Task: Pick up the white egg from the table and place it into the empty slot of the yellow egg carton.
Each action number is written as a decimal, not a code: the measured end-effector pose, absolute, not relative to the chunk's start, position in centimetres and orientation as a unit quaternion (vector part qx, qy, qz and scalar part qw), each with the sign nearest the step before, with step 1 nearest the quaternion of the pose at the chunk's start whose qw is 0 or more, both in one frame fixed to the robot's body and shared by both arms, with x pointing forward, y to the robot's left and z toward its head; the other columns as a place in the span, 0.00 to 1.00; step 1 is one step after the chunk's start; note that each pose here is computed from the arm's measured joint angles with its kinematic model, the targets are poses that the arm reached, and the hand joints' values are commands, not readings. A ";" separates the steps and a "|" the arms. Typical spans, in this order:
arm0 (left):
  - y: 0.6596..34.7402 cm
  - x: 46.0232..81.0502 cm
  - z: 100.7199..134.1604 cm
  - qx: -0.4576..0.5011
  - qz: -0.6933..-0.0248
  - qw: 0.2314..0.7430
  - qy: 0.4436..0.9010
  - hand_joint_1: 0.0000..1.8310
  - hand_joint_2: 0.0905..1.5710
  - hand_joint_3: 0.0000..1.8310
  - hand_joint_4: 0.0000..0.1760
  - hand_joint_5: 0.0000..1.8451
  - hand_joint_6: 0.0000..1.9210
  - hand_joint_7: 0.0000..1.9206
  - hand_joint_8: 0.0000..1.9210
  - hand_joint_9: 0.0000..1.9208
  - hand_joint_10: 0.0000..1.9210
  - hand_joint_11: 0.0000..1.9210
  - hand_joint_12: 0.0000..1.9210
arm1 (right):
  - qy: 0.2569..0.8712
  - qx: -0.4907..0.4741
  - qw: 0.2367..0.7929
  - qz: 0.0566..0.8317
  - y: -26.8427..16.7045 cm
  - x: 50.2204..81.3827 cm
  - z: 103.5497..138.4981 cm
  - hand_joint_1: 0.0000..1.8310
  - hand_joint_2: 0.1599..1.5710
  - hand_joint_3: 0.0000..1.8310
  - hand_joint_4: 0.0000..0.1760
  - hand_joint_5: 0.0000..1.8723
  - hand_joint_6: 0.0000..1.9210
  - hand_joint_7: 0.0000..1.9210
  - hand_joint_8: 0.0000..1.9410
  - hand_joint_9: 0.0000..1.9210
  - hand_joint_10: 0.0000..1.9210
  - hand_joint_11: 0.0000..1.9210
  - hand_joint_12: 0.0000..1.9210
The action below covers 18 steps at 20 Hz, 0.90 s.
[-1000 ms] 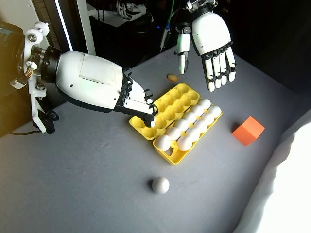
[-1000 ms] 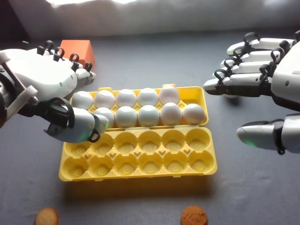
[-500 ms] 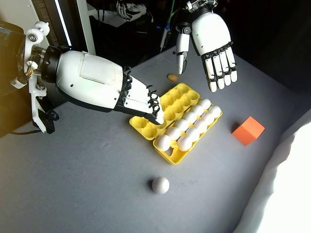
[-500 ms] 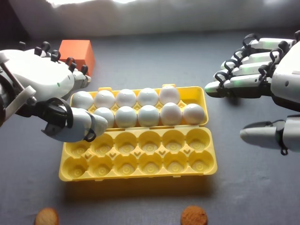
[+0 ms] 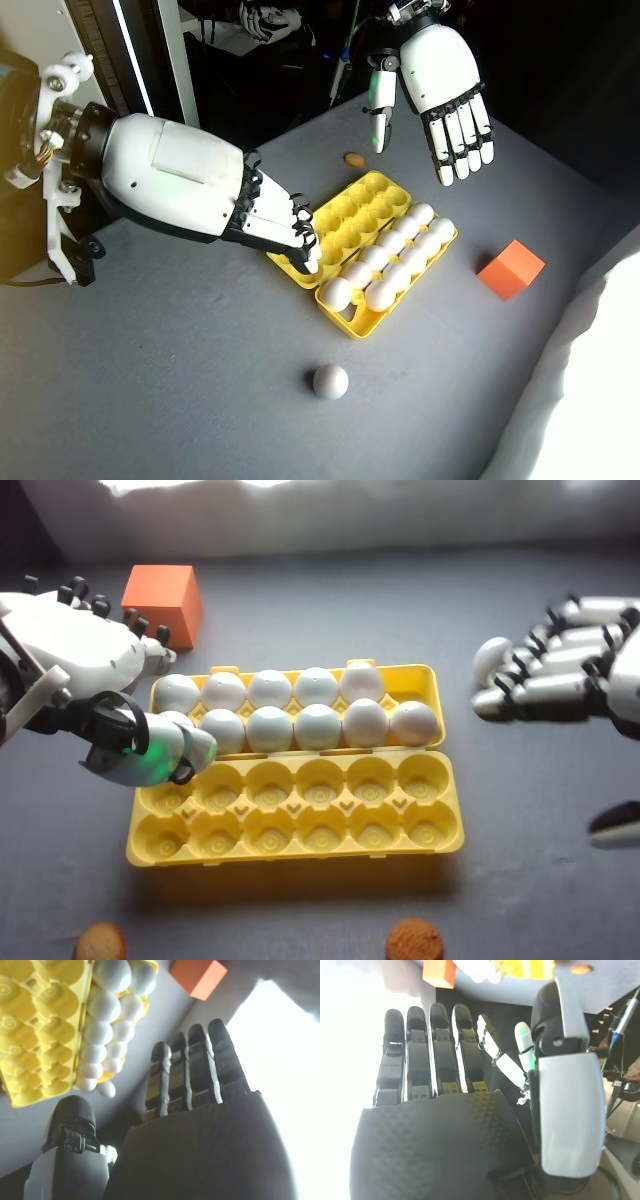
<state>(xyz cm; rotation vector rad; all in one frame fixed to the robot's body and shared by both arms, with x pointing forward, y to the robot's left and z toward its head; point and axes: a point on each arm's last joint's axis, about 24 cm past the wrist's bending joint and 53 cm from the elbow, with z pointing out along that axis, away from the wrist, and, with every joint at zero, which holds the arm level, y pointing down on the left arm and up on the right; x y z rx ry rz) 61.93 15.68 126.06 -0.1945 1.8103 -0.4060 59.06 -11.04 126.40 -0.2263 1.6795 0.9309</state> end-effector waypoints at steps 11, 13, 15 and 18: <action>15.7 62.0 125.7 -0.091 -0.169 0.590 0.784 0.00 0.78 0.00 0.00 0.11 0.00 0.10 0.00 0.08 0.00 0.00 0.14 | 0.700 0.004 0.573 0.426 -13.3 66.4 128.3 0.64 0.61 0.00 0.00 0.05 0.01 0.01 0.00 0.02 0.00 0.00 0.13; 15.7 62.0 125.5 -0.092 -0.171 0.588 0.785 0.00 0.77 0.00 0.00 0.13 0.00 0.13 0.00 0.11 0.00 0.00 0.20 | 0.707 0.032 0.559 0.432 -13.6 67.5 127.9 0.63 0.61 0.00 0.00 0.08 0.01 0.04 0.01 0.03 0.01 0.00 0.17; 15.5 62.0 125.7 -0.089 -0.173 0.590 0.784 0.00 0.77 0.00 0.00 0.12 0.00 0.12 0.00 0.10 0.00 0.00 0.20 | 0.712 0.042 0.551 0.434 -13.2 68.6 127.6 0.63 0.62 0.00 0.00 0.10 0.01 0.05 0.00 0.04 0.01 0.00 0.20; 15.6 61.9 125.2 -0.089 -0.169 0.586 0.788 0.00 0.77 0.00 0.00 0.15 0.00 0.13 0.00 0.11 0.00 0.00 0.22 | 0.706 0.073 0.543 0.448 -13.5 70.4 128.1 0.65 0.60 0.00 0.00 0.13 0.01 0.09 0.01 0.08 0.01 0.00 0.31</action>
